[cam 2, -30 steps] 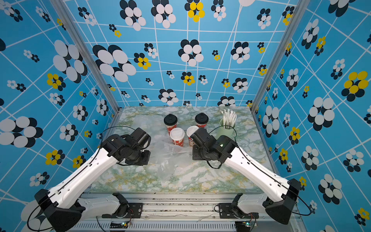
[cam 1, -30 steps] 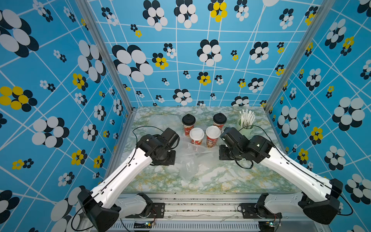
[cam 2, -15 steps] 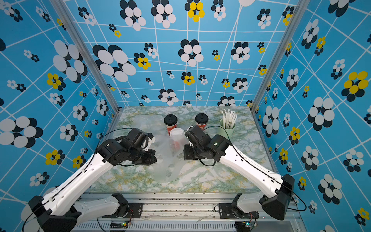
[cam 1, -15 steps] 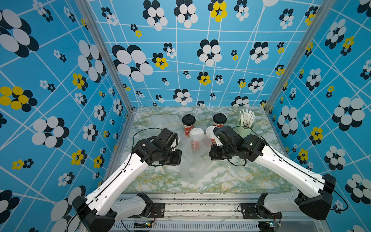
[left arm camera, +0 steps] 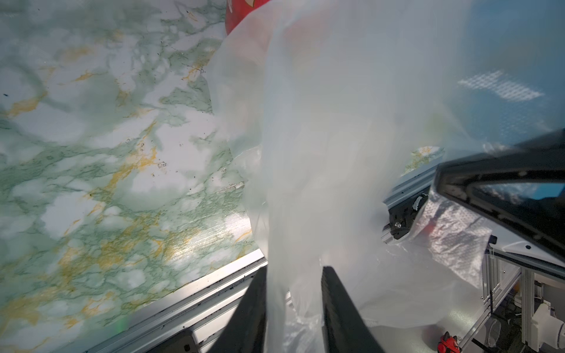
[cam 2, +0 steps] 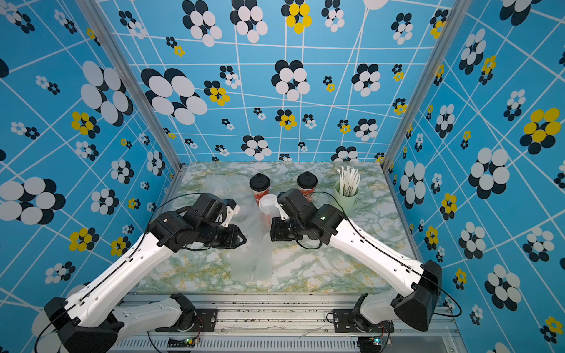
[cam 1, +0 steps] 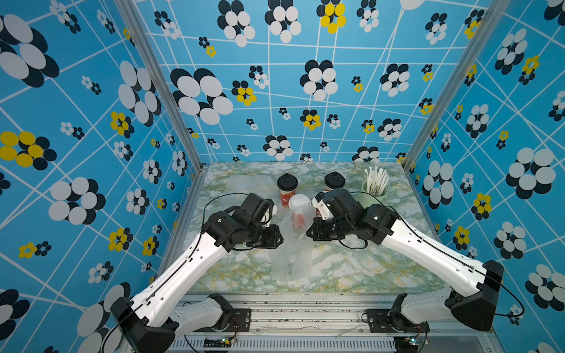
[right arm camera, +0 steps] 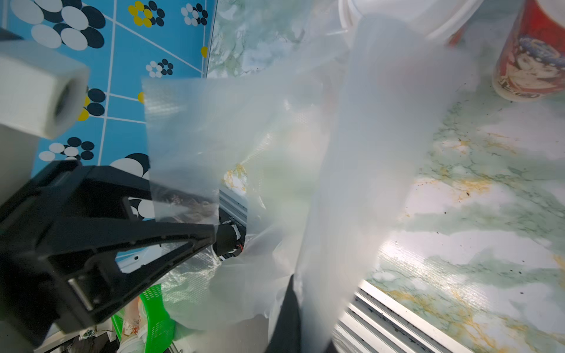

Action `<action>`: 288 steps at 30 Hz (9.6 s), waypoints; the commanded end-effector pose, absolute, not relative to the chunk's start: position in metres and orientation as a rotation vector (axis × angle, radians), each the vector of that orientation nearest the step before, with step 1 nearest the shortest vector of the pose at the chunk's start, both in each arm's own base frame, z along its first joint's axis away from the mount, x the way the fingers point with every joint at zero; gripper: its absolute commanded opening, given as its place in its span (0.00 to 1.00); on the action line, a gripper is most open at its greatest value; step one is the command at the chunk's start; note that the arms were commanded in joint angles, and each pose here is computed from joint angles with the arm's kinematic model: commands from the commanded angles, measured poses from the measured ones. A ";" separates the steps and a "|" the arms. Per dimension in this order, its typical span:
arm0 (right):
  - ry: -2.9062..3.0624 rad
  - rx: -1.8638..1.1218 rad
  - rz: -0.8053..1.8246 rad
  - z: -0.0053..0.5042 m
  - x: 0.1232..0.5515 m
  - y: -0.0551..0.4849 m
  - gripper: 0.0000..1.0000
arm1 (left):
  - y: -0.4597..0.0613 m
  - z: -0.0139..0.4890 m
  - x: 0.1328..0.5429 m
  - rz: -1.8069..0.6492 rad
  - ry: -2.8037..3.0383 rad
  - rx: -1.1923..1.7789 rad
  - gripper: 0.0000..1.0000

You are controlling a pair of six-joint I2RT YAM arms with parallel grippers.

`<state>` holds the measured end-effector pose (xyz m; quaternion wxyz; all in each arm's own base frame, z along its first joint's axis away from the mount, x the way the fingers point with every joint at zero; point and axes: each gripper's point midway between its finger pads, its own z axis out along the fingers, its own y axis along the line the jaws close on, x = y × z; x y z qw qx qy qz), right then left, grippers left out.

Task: Pack milk tea into plastic carrier bags
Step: Pick up the plastic carrier bag from the center of the board, then pick up the milk tea cup at the center of the board, then place the milk tea cup in the plastic carrier bag.

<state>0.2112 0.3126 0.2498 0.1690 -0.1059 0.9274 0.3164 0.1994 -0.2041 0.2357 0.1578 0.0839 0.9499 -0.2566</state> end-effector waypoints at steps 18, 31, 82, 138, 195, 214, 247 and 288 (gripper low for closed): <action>2.687 -0.304 0.845 0.228 0.211 0.313 0.00 | -0.183 0.238 0.222 -0.511 2.663 0.256 0.03; 2.624 -0.302 0.668 0.253 0.223 0.287 0.50 | -0.185 0.233 0.224 -0.724 2.617 0.087 0.00; 2.547 -0.055 -0.048 0.221 0.403 0.217 0.88 | -0.207 0.242 0.239 -1.030 2.500 0.003 0.00; 2.581 0.152 -0.211 0.189 0.393 0.224 0.84 | -0.213 0.243 0.238 -1.098 2.480 -0.011 0.00; 2.609 0.131 -0.128 0.166 0.377 0.226 0.80 | -0.208 0.244 0.233 -1.084 2.479 -0.034 0.00; 2.589 0.117 -0.146 0.174 0.377 0.222 0.74 | -0.210 0.245 0.235 -1.090 2.476 -0.028 0.00; 2.421 -0.033 0.073 0.337 0.315 0.205 0.70 | -0.207 0.266 0.239 -1.077 2.411 -0.031 0.02; 2.247 -0.236 0.589 0.440 0.268 0.313 0.67 | -0.197 0.233 0.227 -0.877 2.553 -0.059 0.00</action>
